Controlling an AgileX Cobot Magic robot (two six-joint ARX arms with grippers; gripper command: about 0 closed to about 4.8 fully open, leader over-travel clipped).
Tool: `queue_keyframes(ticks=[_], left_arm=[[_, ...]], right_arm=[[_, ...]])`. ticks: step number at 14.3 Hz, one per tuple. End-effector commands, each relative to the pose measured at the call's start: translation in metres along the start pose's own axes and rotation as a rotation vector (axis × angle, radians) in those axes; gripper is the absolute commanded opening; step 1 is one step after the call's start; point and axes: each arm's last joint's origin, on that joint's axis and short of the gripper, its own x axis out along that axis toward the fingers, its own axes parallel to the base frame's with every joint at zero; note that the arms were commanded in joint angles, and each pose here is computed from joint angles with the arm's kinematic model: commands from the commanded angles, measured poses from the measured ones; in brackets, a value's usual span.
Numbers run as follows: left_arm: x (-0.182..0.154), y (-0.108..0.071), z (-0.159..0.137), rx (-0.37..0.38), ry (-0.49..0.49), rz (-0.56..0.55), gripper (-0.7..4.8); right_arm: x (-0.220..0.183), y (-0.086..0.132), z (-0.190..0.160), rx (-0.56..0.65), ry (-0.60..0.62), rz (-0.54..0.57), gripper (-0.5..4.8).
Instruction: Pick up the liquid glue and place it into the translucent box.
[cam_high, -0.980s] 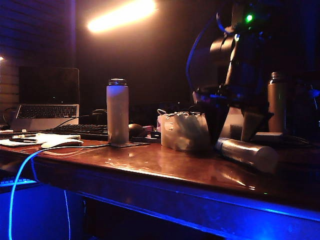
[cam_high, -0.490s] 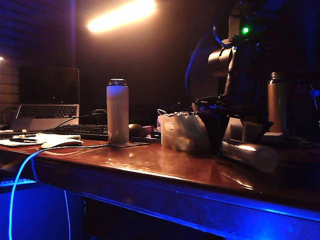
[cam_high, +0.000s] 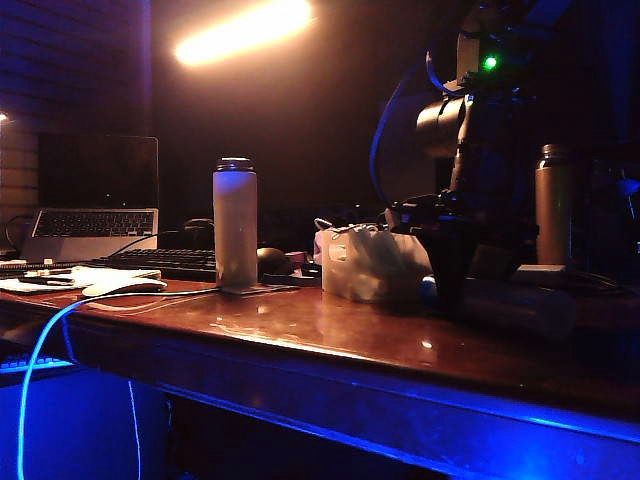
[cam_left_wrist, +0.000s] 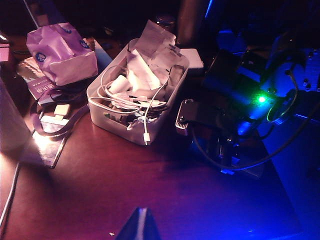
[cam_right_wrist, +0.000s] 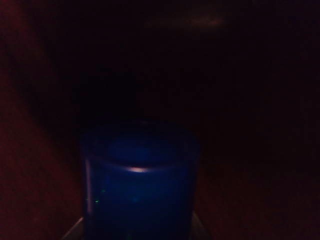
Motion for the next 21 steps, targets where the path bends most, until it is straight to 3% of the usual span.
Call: queue_keyframes(ticks=[1, 10, 15, 21], left_arm=[[-0.002, -0.001, 0.002, 0.008, -0.015, -0.004, -0.05], [-0.002, -0.001, 0.002, 0.009, -0.016, -0.004, -0.05], [-0.002, -0.001, 0.002, 0.009, -0.015, -0.004, -0.05], [-0.001, -0.001, 0.001, 0.004, -0.007, -0.005, -0.05]], right_arm=[[-0.007, 0.002, -0.003, -0.002, 0.003, -0.001, 1.98], [-0.072, 0.010, 0.002, -0.030, -0.224, -0.039, 1.98], [-0.138, 0.013, 0.026, -0.050, -0.490, -0.148, 1.98], [-0.133, 0.001, 0.051, -0.023, -0.629, -0.285, 2.02]])
